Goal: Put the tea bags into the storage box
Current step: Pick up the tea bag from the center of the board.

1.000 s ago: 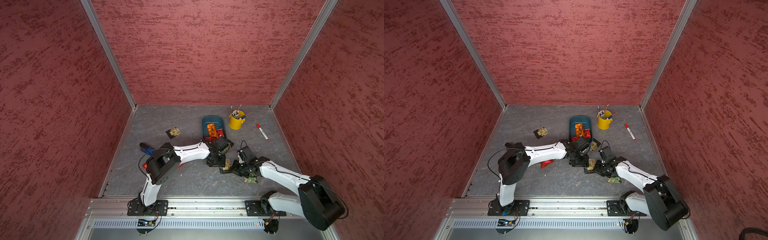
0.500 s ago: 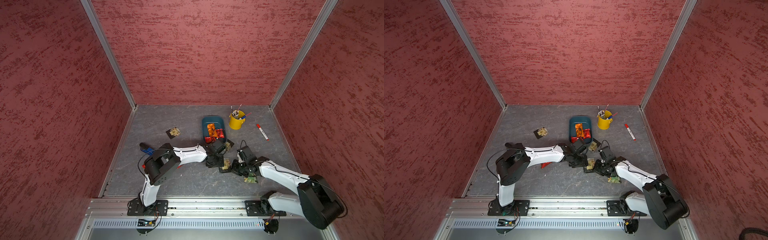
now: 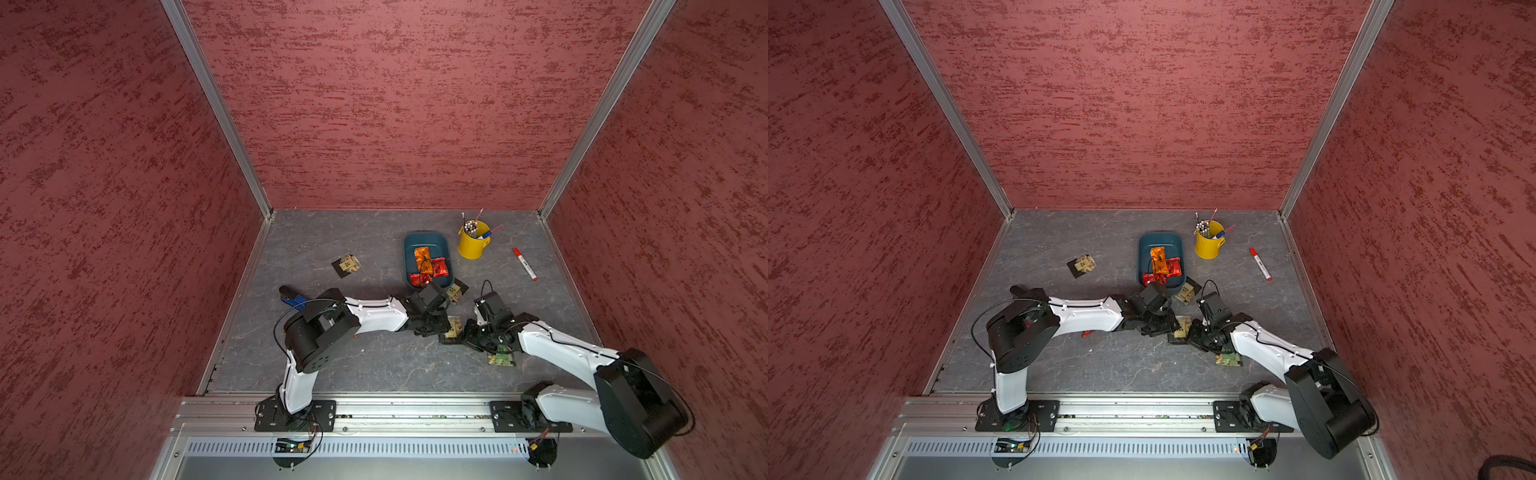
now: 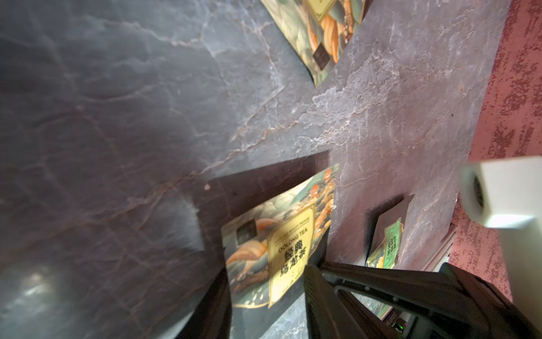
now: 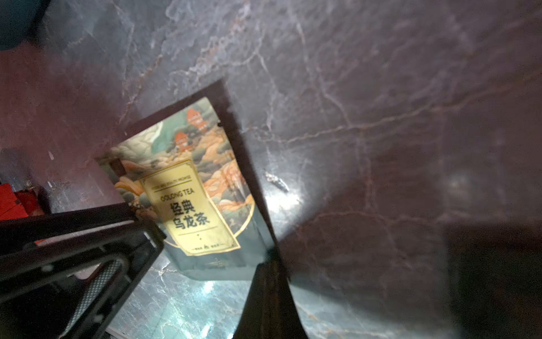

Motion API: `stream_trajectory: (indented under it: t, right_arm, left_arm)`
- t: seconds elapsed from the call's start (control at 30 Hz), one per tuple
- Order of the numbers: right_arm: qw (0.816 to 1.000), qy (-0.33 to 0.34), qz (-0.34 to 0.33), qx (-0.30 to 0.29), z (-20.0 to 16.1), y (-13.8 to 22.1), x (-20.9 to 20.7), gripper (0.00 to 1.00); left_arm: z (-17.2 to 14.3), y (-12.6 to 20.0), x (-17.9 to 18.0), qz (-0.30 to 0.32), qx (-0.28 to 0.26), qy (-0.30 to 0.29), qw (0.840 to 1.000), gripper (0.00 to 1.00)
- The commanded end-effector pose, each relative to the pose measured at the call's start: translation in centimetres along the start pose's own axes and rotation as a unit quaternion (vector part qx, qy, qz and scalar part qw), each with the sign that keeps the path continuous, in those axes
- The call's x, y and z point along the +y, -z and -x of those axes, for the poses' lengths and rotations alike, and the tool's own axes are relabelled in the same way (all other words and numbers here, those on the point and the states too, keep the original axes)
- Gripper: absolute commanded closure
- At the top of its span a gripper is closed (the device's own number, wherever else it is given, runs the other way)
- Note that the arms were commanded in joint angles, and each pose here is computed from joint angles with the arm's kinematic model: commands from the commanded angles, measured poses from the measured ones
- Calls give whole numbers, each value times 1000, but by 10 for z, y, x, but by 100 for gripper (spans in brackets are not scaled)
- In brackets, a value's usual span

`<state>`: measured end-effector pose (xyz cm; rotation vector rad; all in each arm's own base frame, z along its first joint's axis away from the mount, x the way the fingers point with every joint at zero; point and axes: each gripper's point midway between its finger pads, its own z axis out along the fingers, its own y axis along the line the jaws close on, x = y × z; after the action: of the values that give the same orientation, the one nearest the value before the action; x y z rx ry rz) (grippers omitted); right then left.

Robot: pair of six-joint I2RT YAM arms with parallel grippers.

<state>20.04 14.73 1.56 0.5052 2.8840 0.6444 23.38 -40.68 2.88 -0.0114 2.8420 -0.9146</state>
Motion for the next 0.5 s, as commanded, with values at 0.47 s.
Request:
stream_trajectory:
  t: [0.47]
  right_arm:
    - [996,-13,-76,33,-18,-6,-39,100]
  left_arm:
    - [-5,-2,3,11,4,-5,1000,98]
